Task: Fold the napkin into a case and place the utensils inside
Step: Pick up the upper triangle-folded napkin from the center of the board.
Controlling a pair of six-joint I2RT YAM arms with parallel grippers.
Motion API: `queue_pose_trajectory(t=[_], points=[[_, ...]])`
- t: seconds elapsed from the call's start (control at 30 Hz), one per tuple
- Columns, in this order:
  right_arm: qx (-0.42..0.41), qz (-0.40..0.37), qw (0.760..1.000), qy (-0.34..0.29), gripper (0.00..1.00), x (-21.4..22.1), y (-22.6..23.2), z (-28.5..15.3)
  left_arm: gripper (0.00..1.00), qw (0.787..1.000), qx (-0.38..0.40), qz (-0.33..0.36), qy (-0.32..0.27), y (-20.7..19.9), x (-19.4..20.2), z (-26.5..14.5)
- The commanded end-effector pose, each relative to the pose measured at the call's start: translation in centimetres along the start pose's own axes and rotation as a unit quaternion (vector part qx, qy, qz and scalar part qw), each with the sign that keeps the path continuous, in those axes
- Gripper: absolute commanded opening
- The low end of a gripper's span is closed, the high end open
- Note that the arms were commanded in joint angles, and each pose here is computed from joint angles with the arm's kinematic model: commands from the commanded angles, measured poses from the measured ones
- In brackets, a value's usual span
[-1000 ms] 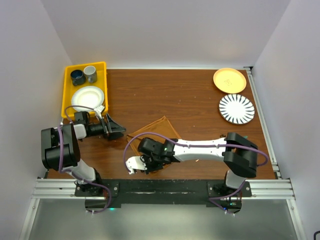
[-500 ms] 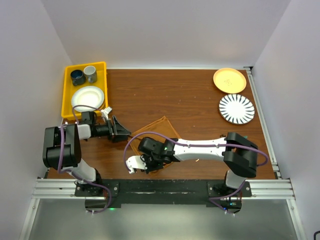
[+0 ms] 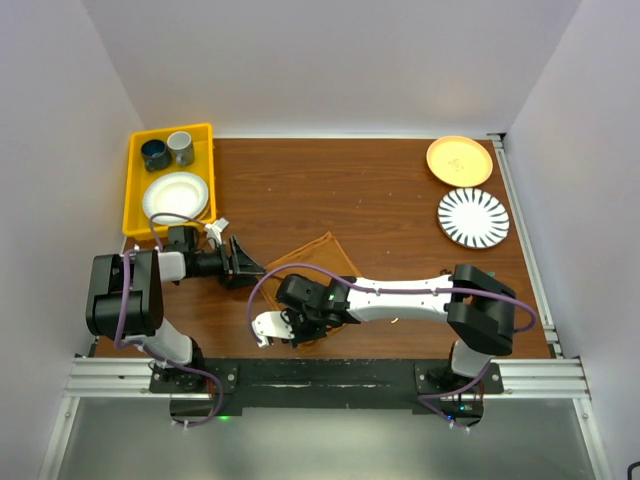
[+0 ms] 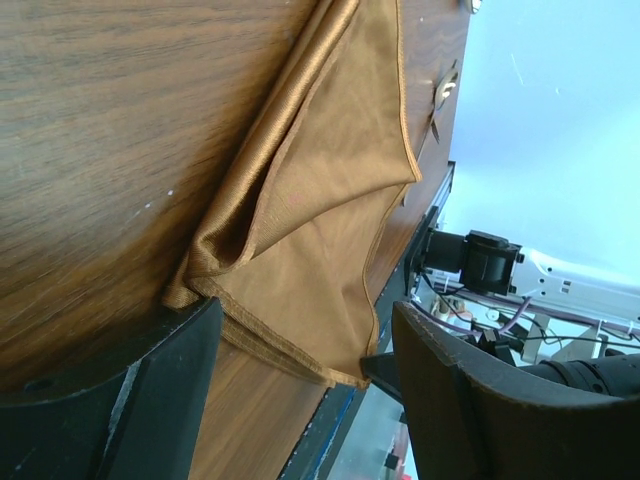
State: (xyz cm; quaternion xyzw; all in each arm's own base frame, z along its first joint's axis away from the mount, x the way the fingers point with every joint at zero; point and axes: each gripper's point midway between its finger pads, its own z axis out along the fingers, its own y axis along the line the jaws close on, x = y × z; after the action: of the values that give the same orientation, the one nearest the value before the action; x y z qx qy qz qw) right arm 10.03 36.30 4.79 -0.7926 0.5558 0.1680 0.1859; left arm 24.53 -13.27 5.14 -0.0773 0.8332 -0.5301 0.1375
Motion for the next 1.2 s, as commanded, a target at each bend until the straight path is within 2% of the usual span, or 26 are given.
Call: queue_pose_trajectory(t=[0.0,0.53,0.9,0.93,1.03,1.07,1.17], points=[[0.004,0.0,1.0,-0.022,0.0,-1.5,-0.4,-1.1,0.73,1.0,-0.009,0.009,-0.007,0.3,-0.6,0.1],[-0.028,0.009,0.999,-0.034,0.0,-1.9,1.0,-1.8,0.74,0.999,-0.036,0.005,-0.009,1.5,-0.8,0.1],[-0.042,0.016,0.999,-0.023,0.0,-1.6,1.1,-0.2,0.74,0.999,-0.031,0.012,-0.01,1.1,-1.0,-0.2],[-0.045,0.018,0.999,-0.018,0.08,-1.4,1.2,0.0,0.75,0.999,-0.031,0.015,-0.012,1.0,-1.2,-0.3],[-0.043,0.023,0.999,-0.013,0.2,-1.5,1.0,-0.1,0.78,0.999,-0.018,0.033,-0.021,-0.1,-1.7,-0.9],[-0.038,0.027,0.999,-0.017,0.29,-1.8,0.8,-0.6,0.79,0.998,-0.014,0.054,-0.027,-0.6,-2.2,-1.2],[-0.027,0.043,0.998,-0.03,0.45,-2.4,0.1,-2.2,0.8,0.996,-0.009,0.079,-0.038,-1.8,-2.6,-2.0]])
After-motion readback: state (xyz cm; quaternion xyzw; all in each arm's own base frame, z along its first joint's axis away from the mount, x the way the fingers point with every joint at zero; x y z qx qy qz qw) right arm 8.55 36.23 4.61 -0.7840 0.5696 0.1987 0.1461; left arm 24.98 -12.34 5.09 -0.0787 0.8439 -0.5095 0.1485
